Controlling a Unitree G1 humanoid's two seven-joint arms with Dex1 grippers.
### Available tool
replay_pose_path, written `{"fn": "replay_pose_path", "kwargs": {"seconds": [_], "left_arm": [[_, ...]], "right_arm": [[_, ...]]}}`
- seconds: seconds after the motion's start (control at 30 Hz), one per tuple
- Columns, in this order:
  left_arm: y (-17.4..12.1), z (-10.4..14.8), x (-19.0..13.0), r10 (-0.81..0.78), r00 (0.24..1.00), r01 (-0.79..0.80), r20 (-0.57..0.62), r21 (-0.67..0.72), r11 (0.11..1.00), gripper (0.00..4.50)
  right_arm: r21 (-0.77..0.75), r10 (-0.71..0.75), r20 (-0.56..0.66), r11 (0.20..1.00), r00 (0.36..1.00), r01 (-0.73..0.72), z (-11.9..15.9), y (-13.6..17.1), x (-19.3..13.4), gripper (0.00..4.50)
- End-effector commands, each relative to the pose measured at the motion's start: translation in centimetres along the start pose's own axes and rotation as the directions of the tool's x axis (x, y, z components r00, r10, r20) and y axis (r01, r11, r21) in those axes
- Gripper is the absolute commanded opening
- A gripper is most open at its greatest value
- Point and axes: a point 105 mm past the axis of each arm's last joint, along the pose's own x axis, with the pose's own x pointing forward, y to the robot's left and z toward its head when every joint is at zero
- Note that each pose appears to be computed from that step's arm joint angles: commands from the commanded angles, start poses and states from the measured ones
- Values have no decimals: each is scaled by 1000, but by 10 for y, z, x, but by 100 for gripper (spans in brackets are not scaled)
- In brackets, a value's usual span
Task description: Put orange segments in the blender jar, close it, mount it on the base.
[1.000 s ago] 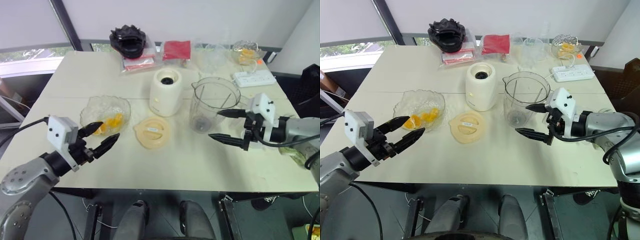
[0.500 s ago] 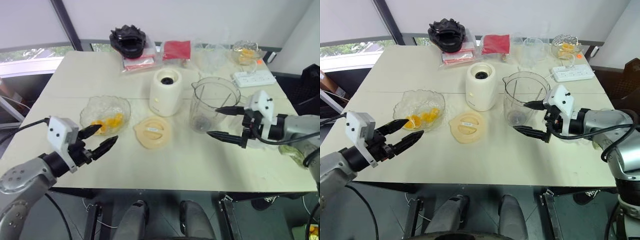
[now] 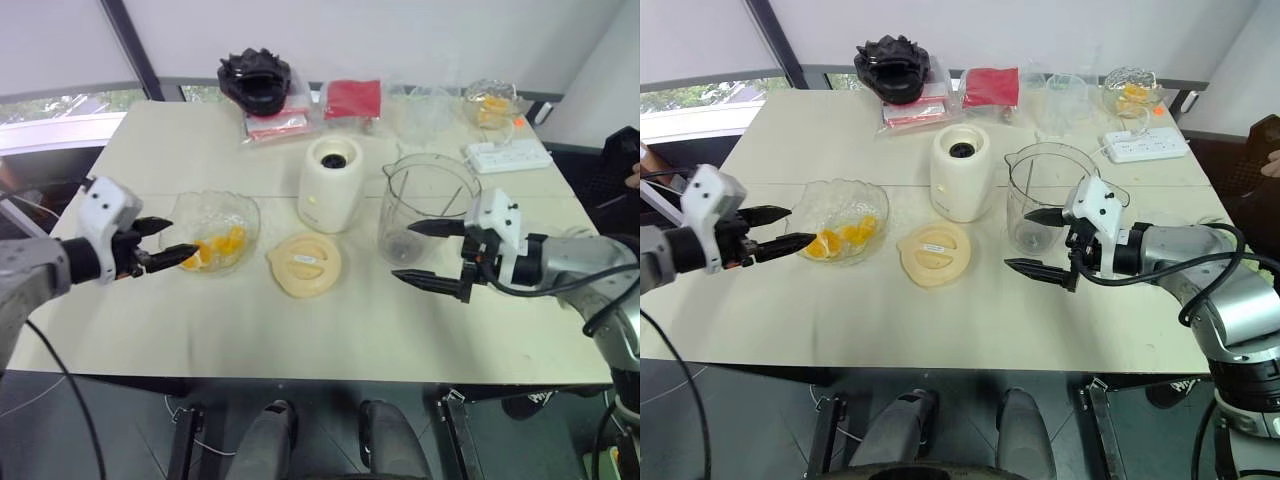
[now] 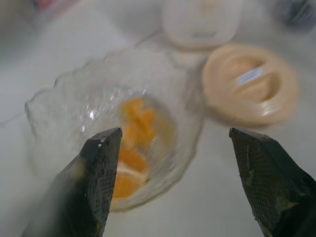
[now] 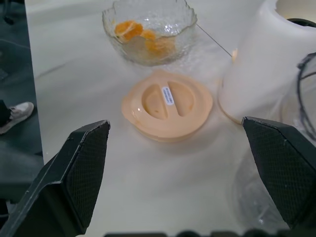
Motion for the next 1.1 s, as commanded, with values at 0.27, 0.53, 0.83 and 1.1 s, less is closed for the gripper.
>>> {"fn": "replay_pose_path", "kwargs": {"seconds": [0.27, 0.53, 0.83, 1.1], "left_arm": [[35, -7, 56, 85, 972, -80, -218, 33, 996, 364], [49, 3, 88, 121, 924, -150, -362, -54, 987, 364], [45, -7, 105, 103, 907, -169, -409, -128, 977, 364], [37, -12, 117, 100, 902, -194, -419, -188, 963, 364]], "right_arm": [[-31, 24, 40, 999, 999, -23, 14, 10, 6, 447], [-49, 74, 13, 996, 997, -73, 17, 13, 9, 447], [-61, 71, 6, 996, 997, -71, 16, 11, 11, 447], [-67, 69, 6, 995, 998, -68, 15, 12, 11, 447]]}}
